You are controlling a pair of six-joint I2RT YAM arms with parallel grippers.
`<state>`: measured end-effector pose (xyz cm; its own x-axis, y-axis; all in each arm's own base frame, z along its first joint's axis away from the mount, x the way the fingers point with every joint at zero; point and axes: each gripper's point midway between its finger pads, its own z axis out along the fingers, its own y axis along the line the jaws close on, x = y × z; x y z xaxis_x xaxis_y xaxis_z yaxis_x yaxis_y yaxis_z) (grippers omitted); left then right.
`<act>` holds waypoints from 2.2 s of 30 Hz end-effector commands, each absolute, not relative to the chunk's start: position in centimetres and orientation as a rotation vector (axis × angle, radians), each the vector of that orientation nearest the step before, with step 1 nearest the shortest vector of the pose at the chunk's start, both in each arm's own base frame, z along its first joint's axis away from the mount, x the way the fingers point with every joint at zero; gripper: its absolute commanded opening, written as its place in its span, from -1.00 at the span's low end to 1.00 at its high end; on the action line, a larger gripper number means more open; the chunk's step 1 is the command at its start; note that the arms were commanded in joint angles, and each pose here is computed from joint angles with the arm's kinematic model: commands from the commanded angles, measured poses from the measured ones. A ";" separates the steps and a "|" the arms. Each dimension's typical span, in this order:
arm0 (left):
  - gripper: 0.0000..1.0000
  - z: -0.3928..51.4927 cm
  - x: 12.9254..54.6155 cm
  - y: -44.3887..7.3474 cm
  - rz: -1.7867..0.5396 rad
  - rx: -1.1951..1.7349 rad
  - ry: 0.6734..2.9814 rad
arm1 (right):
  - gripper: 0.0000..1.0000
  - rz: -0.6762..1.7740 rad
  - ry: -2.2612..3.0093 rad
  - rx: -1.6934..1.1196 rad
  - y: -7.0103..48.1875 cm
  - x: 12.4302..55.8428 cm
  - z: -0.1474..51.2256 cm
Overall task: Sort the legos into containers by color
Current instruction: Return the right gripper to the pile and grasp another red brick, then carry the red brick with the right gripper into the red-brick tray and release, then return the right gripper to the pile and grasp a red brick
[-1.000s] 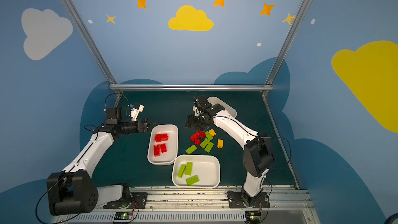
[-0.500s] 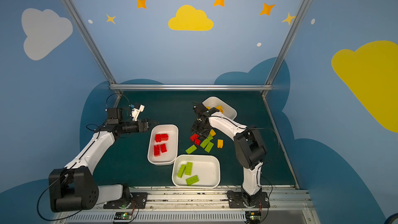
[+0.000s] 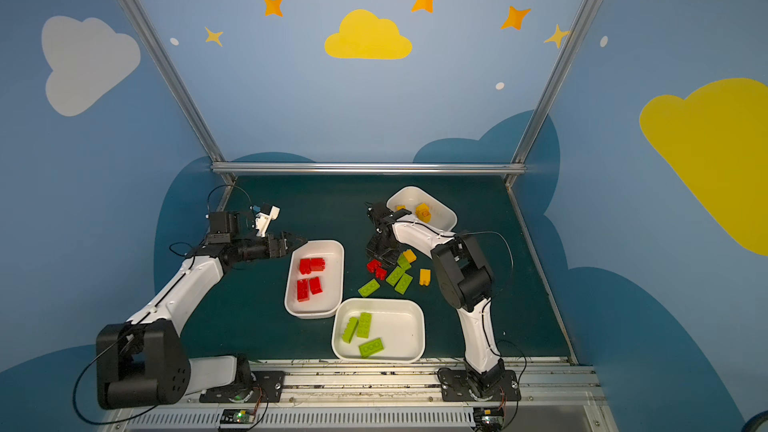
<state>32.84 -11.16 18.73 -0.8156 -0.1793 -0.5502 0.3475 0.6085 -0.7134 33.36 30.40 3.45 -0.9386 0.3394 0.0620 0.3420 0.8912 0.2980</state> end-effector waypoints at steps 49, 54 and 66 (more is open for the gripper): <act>0.99 19.6 32.9 -10.6 -1.112 0.148 2.278 | -0.43 -0.586 -3.174 0.422 44.4 31.8 7.3; 0.99 19.4 32.8 -10.6 -1.119 0.147 2.282 | -0.19 -0.599 -3.174 0.430 44.3 31.8 8.2; 0.99 20.0 33.2 -11.1 -1.182 0.137 2.255 | 0.07 -0.694 -3.241 0.445 36.2 31.5 15.0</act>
<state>33.07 -10.84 19.80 -0.8195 -0.1629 -0.5494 0.3423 0.6298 -0.6973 30.81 39.29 12.64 -0.9593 -0.2081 -0.1910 -0.2694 0.8775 0.3969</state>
